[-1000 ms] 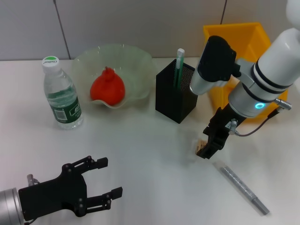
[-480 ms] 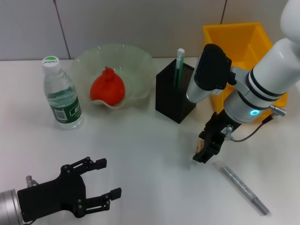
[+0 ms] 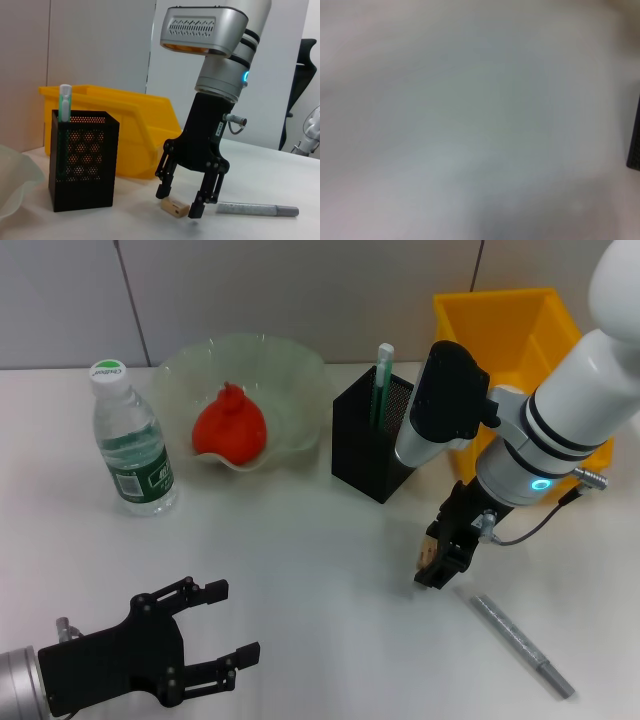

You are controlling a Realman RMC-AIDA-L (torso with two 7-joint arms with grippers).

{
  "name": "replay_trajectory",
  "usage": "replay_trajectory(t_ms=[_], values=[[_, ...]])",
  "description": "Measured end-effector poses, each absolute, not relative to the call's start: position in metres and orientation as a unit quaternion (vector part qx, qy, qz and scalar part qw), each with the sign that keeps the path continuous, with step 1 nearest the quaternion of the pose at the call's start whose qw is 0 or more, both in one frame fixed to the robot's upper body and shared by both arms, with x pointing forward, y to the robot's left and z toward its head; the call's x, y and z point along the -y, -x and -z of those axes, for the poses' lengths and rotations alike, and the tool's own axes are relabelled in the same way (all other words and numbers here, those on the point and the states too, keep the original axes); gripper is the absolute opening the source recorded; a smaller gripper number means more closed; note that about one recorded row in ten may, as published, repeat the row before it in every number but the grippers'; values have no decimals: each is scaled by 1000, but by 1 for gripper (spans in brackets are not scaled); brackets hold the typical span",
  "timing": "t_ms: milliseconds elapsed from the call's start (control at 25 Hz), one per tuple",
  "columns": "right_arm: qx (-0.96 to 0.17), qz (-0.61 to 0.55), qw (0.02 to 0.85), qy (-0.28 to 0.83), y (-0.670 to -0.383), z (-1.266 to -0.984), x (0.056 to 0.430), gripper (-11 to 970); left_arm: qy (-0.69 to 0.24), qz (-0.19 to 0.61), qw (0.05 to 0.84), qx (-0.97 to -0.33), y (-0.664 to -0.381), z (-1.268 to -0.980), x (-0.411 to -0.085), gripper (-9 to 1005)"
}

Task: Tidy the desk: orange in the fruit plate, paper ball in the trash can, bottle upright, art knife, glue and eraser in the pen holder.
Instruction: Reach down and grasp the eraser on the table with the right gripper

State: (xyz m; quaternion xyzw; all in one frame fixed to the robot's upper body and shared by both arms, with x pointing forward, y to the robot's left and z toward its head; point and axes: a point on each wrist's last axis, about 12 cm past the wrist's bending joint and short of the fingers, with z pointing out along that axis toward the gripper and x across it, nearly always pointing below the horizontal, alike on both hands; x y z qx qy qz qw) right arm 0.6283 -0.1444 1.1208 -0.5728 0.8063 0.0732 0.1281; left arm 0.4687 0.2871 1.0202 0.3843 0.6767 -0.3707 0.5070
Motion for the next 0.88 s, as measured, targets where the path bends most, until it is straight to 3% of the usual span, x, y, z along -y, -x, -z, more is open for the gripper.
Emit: replay_trajectory(t_ms=[160,480,880], values=[[-806,-70,132,573,-629,-1121,144,685,-383,370,507,-677,-469,-1020,-287,847],[-805,-66,135,574,-630,-1121,143,526,-378,371,511,-677,-469,-1021,-287,847],[-805,-64,130,575,-630,-1119,143,526,-379,370,511,-677,-471,-1021,-287,847]])
